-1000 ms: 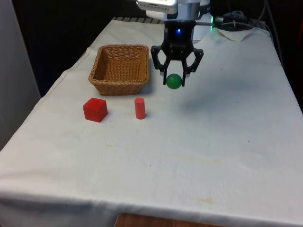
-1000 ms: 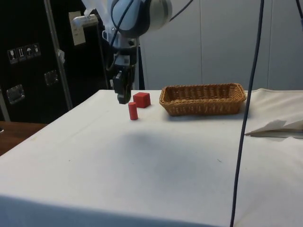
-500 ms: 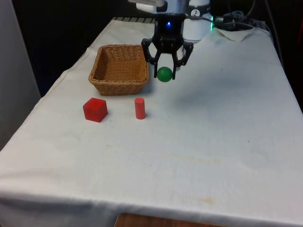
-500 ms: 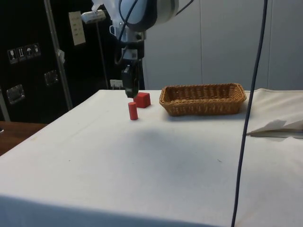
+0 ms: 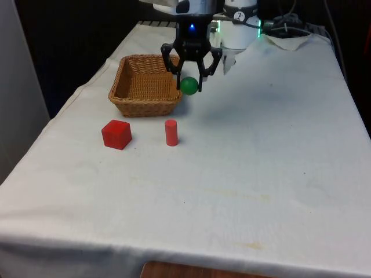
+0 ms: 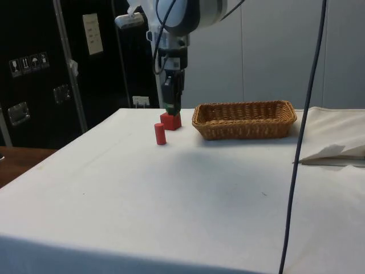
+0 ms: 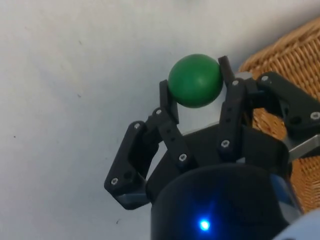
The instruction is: Pick up the object to the left of the cylinder and place it into the basket.
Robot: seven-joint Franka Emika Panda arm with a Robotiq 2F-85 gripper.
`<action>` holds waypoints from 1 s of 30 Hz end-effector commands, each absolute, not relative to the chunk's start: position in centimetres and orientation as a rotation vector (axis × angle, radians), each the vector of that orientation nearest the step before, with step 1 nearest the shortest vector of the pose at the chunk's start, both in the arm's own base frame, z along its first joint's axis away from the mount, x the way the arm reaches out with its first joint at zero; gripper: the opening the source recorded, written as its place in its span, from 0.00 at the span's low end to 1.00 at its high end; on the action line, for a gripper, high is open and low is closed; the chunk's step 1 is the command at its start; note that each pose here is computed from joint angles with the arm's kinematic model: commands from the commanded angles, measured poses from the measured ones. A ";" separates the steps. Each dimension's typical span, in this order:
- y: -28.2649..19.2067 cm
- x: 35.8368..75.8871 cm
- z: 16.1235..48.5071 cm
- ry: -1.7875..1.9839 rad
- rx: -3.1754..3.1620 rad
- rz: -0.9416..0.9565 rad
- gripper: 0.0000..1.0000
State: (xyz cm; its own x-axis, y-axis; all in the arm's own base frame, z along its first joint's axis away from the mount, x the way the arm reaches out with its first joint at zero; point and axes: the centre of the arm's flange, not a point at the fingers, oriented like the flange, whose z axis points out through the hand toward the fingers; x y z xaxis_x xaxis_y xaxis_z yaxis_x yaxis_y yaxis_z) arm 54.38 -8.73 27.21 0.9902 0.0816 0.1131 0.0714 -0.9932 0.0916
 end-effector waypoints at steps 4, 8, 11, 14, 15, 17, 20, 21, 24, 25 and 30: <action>-9.8 53.5 27.2 0.118 3.044 0.174 0.00; -10.9 52.4 27.0 0.118 3.048 0.159 0.00; -11.3 51.6 26.7 0.119 3.052 0.148 0.00; -11.9 50.9 26.4 0.122 3.055 0.136 0.00; -12.0 50.6 26.3 0.125 3.056 0.134 0.00; -12.3 50.1 26.0 0.129 3.058 0.128 0.00; -12.8 49.3 25.7 0.136 3.061 0.118 0.00; -12.7 49.6 25.7 0.131 3.066 0.109 0.00; -13.5 48.2 25.2 0.145 3.064 0.108 0.00; -13.7 47.9 25.1 0.145 3.065 0.105 0.00; -14.7 46.8 24.6 0.147 3.071 0.078 0.00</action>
State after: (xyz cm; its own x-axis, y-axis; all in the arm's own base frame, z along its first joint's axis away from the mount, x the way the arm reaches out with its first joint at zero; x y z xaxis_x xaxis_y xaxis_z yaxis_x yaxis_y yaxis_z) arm 46.82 -14.69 24.62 0.9942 0.0967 0.0476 0.0934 -0.9933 0.0685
